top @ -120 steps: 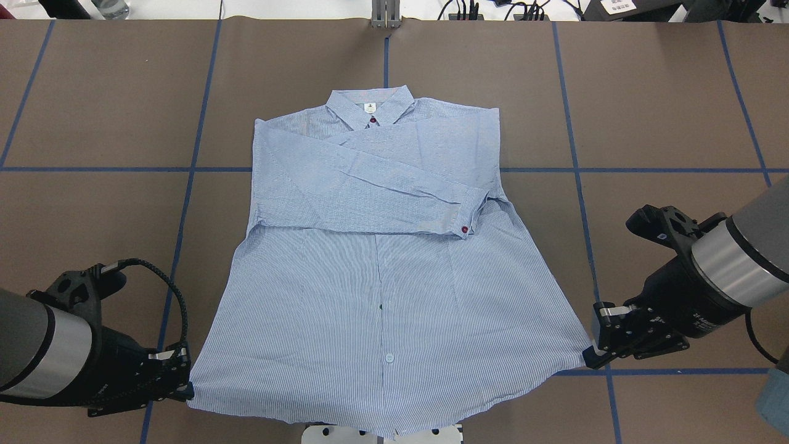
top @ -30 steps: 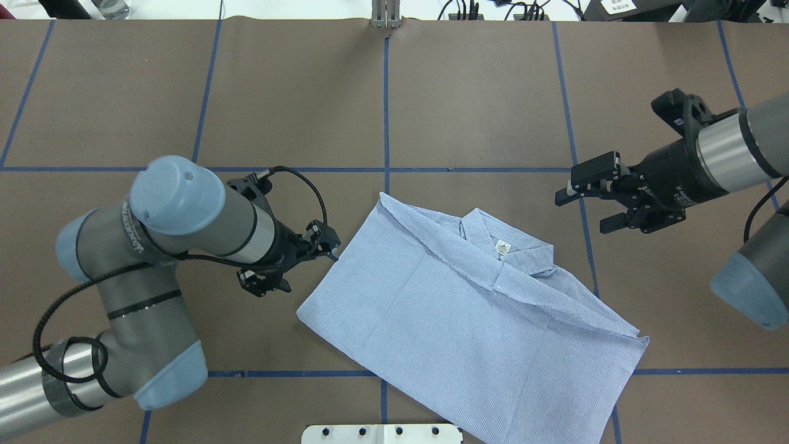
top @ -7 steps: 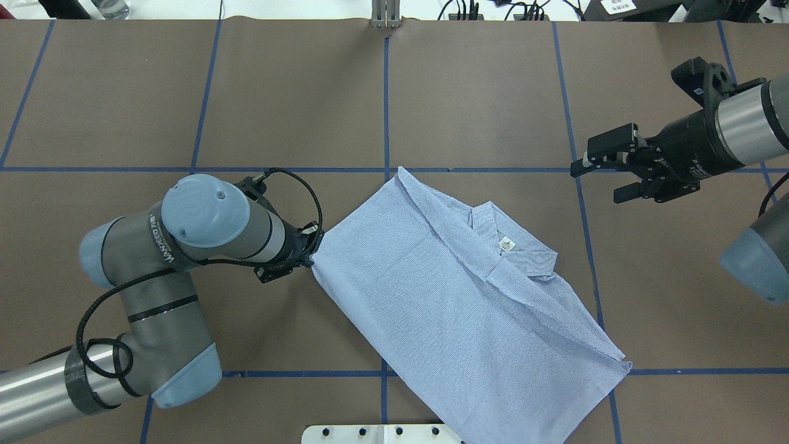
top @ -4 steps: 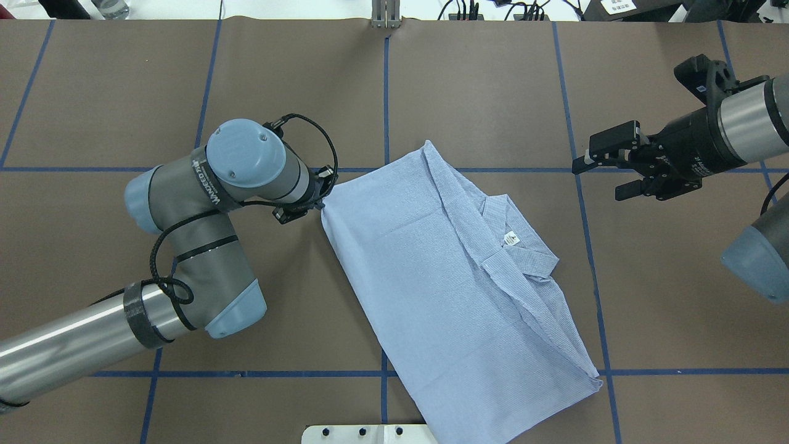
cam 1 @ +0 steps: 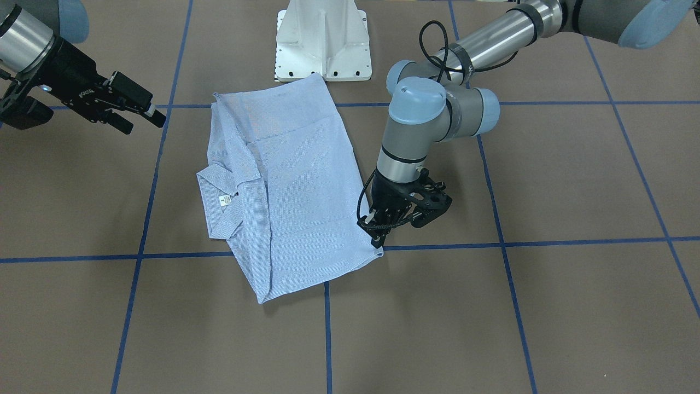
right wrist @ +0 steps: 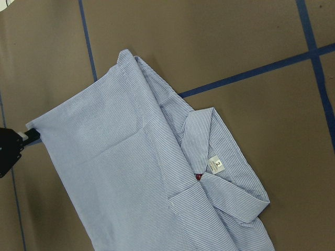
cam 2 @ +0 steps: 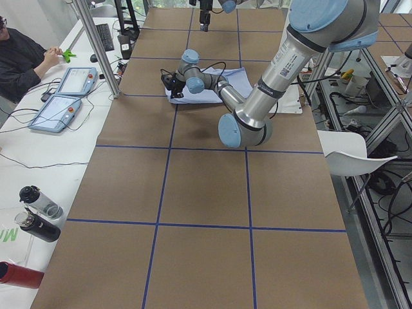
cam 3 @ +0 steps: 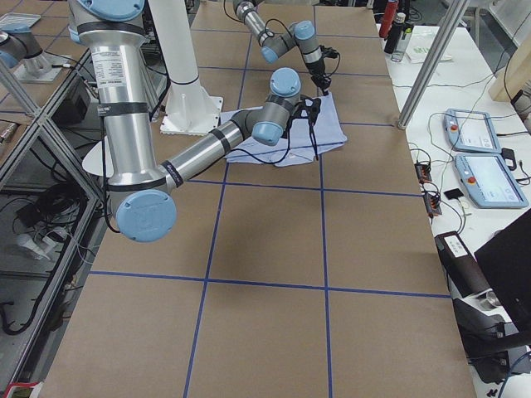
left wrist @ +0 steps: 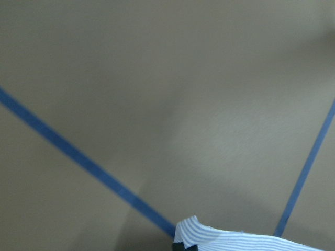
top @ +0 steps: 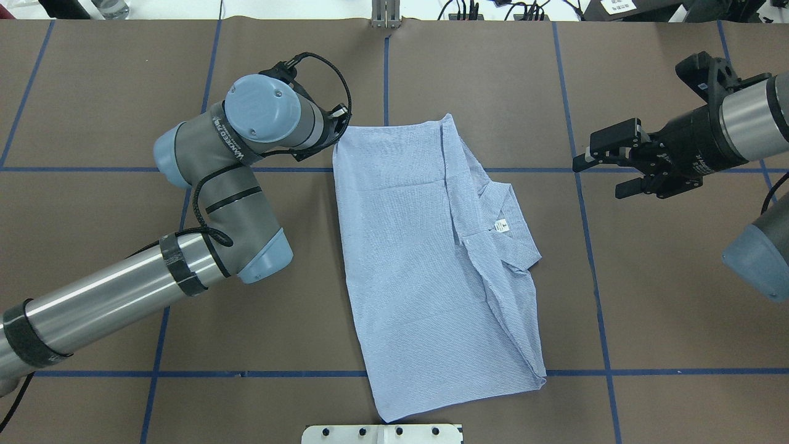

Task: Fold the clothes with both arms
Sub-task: 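Drag the shirt corner with the left gripper away from the robot, rotating it, then release the shirt with the left gripper while right gripper moves onto the shirt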

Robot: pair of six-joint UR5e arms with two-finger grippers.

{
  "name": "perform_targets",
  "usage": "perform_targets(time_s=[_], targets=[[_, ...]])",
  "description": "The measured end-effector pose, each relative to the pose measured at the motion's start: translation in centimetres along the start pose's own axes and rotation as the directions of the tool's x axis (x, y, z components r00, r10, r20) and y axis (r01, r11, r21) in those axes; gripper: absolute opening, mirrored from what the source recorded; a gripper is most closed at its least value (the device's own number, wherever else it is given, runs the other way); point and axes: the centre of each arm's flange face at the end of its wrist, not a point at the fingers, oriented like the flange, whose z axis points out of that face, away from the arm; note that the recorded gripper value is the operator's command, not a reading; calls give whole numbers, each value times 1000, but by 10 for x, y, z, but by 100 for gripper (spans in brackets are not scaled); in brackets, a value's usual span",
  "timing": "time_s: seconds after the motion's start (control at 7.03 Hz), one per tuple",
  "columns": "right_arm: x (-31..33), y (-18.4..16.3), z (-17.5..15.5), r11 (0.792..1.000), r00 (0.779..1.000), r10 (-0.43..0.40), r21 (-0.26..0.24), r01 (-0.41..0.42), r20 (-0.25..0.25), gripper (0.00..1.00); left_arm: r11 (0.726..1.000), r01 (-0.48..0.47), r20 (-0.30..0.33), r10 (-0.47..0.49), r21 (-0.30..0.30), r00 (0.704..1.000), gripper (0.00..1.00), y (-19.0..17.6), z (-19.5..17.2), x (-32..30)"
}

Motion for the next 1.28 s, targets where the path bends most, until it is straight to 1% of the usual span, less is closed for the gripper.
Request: perform_targets(time_s=[0.14,0.43,0.57,0.85,1.0,1.14,1.28], targets=[[0,-1,0,1000,1000,1,1,-1,0,100,1000,-5,-79,7,24,997,0,-2,7,16],[1,-3,-3,1000,1000,3,7,-3,1,100,997,3,-182,12,79,983,0,-12,30,31],[0,-4,-4,1000,1000,3,11,-3,3,100,995,11,-209,11,102,978,0,-19,37,31],[-1,-5,-7,1000,1000,2,16,-2,5,100,991,22,-217,7,131,976,0,-36,43,29],[-1,-6,-7,1000,1000,2,17,-2,6,100,990,26,-218,5,139,976,65,-42,43,29],[-1,-5,-6,1000,1000,0,17,0,5,100,989,29,-216,3,144,976,100,-48,43,28],[-3,-5,-5,1000,1000,-11,14,11,5,100,988,11,-211,22,152,977,100,-52,43,27]])
